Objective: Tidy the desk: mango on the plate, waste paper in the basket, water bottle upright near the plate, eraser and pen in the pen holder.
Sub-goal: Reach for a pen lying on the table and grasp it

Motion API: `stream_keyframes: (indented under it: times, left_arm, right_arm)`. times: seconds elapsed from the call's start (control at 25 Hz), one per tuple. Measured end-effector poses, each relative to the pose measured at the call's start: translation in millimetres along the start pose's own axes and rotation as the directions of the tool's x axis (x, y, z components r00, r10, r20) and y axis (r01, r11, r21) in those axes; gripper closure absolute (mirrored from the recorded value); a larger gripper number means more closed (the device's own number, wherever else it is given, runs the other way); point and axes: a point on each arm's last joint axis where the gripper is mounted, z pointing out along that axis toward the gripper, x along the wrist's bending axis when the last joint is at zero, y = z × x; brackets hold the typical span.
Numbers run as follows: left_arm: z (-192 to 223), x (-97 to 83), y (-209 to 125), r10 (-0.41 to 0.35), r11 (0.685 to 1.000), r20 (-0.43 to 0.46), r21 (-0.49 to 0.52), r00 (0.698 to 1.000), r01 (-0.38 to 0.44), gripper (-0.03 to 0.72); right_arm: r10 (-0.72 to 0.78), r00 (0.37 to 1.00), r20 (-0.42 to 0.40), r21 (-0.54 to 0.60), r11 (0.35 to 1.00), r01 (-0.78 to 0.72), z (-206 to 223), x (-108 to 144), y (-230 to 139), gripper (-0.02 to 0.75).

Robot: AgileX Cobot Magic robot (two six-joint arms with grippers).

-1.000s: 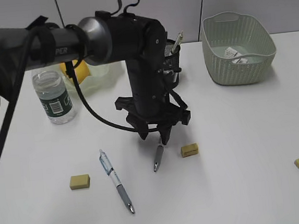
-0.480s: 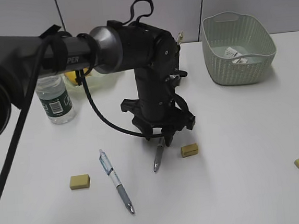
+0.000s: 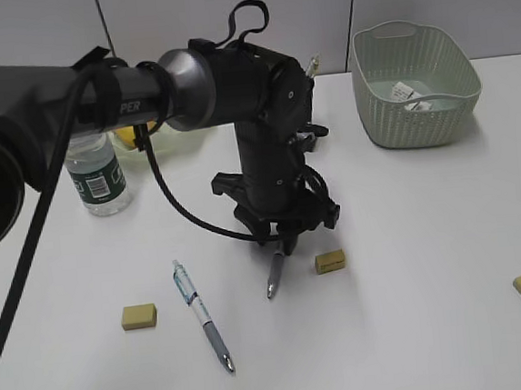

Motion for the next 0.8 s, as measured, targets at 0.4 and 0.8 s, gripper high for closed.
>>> stream_keyframes:
  times: [0.4, 0.8]
  left_arm:
    - [-0.1, 3.7, 0.6, 0.035, 0.999, -0.023, 0.005, 0.999, -0.035, 0.589]
    - [-4.1, 3.4, -2.7, 0.033, 0.999, -0.016, 0.035, 0.999, -0.032, 0.589]
  right_arm:
    - [0.000, 1.000, 0.000, 0.000, 1.000, 0.000, 0.0, 0.0, 0.0, 0.298]
    - [0.000, 1.000, 0.000, 0.000, 1.000, 0.000, 0.0, 0.0, 0.0, 0.298]
